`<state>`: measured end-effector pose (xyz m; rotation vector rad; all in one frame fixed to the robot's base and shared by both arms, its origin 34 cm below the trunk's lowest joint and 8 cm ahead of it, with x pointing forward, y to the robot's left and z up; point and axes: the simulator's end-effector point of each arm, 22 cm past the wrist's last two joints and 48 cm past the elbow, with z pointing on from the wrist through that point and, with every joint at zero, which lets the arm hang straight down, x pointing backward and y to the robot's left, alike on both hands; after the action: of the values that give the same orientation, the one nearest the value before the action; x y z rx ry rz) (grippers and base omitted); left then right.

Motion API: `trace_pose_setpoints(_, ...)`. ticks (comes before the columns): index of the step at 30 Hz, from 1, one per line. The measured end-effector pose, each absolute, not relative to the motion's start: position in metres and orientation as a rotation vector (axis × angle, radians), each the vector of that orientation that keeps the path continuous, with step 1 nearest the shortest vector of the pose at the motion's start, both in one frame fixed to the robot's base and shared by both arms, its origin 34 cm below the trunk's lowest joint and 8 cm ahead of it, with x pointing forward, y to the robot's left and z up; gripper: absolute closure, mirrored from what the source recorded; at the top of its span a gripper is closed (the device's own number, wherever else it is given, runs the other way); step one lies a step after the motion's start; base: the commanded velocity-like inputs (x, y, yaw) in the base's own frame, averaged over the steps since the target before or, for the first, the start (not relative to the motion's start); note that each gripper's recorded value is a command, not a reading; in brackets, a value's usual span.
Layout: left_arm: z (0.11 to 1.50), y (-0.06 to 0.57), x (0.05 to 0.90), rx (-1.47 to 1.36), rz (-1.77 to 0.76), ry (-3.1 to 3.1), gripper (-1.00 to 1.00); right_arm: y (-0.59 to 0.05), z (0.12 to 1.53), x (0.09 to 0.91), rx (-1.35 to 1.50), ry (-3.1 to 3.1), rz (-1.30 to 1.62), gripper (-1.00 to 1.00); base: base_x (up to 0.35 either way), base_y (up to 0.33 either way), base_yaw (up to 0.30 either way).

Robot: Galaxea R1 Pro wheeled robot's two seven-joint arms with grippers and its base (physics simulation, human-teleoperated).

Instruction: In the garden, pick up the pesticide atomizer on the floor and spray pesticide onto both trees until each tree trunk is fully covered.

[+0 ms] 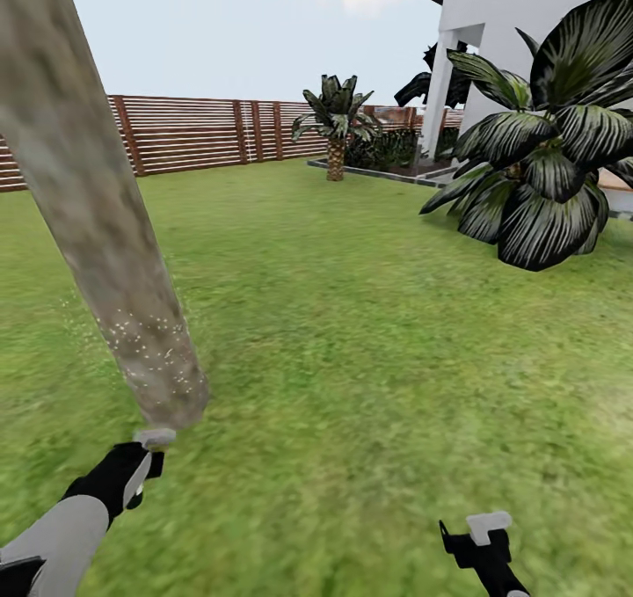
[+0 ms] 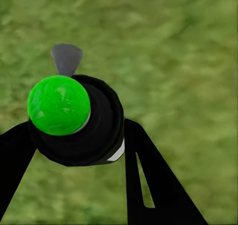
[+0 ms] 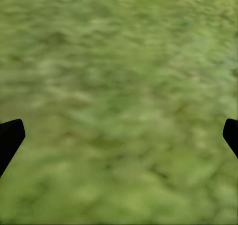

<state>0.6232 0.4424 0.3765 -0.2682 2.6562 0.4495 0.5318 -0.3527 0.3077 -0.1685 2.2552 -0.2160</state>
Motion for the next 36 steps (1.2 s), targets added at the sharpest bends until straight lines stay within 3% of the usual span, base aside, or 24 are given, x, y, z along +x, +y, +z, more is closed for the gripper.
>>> trace_pose_setpoints(5,0.364,0.409,0.632,-0.071,0.33,2.622,1.0,-0.353,0.32,0.55,-0.176,2.21,-0.218,-1.0,0.001,0.005,0.0)
trace_pose_setpoints(7,0.366,0.369,0.648,0.161,0.193,2.569,1.0,-0.345,0.351,0.59,-0.242,2.112,-0.214,-1.0,0.0,0.0,0.0)
trace_pose_setpoints(17,0.361,0.241,0.603,1.057,-0.283,2.54,1.0,-0.207,0.385,0.596,-0.993,2.085,0.37,-1.0,0.0,0.0,0.0)
trace_pose_setpoints(23,0.363,0.225,0.592,1.18,-0.335,2.522,1.0,-0.161,0.389,0.59,-1.025,2.071,0.464,-1.0,0.0,0.0,0.0)
trace_pose_setpoints(24,0.363,0.221,0.59,1.193,-0.343,2.52,1.0,-0.147,0.388,0.585,-1.075,2.059,0.486,1.0,0.0,0.0,0.0)
trace_pose_setpoints(36,0.353,0.173,0.564,1.423,-0.388,2.463,1.0,-0.068,0.409,0.553,-1.336,1.921,0.702,1.0,0.0,0.0,0.0)
